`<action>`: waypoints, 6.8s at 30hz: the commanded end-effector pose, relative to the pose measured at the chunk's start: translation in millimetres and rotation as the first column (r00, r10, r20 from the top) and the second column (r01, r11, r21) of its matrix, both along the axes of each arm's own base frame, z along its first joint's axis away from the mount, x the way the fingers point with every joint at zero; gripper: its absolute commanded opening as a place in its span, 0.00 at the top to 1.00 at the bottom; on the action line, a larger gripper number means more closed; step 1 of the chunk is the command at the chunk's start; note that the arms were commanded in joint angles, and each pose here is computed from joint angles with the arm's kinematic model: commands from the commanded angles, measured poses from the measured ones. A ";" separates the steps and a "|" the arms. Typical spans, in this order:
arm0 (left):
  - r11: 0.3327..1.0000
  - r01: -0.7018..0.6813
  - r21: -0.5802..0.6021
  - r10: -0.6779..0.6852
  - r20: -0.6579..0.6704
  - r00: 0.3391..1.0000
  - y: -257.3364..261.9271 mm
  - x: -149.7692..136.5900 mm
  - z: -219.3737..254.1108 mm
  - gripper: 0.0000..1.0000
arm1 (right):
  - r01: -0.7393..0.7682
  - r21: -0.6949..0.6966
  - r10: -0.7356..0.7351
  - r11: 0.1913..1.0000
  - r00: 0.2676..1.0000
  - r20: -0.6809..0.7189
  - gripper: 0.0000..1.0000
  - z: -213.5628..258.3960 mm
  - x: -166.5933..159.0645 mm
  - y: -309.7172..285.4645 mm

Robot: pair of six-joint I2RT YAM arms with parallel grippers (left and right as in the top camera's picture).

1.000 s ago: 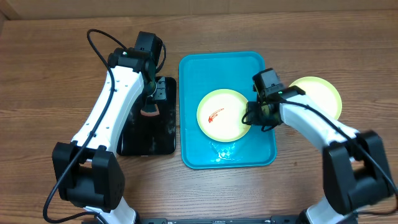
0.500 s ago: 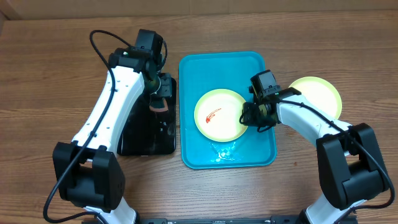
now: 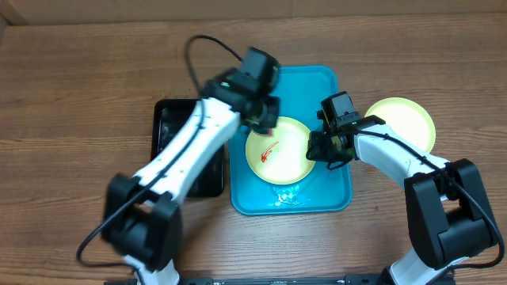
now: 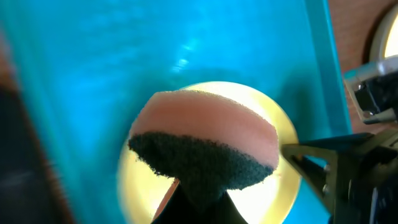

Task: Clean dirty plates on tray and stack at the side
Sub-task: 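Carry the sponge with the left gripper onto the yellow plate, then scrub the red sauce on the yellow plate with the left-held sponge, then continue scrubbing the plate surface with the sponge in the left gripper, then return the sponge to the black tray, open and withdraw the left gripper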

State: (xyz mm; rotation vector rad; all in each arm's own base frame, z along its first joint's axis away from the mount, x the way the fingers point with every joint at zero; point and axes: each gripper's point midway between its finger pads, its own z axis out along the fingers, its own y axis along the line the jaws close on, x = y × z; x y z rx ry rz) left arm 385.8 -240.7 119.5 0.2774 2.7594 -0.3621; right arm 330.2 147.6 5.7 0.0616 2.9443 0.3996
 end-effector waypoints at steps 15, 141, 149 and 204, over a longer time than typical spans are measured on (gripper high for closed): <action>0.914 -0.046 0.403 0.159 -0.252 0.955 57.7 -30.1 -127.4 0.96 | -0.006 -0.049 0.003 0.999 0.998 -0.064 0.96 -16.4 -19.8 -10.2; 0.933 -0.078 0.351 0.170 -0.242 0.955 52.1 -12.4 -98.2 0.95 | -0.008 -0.056 0.003 0.998 0.996 -0.084 0.96 -17.3 -24.7 -11.9; 0.998 0.020 -0.067 -0.039 -0.294 0.955 -34.7 -8.6 -95.7 0.96 | -0.008 -0.056 0.003 0.998 0.996 -0.085 0.96 -17.3 -24.8 -12.0; 0.833 -0.390 0.392 0.455 -0.086 0.886 183.8 -47.2 30.2 0.96 | -0.007 -0.055 0.003 0.998 0.997 -0.080 0.96 -17.1 -23.7 -11.6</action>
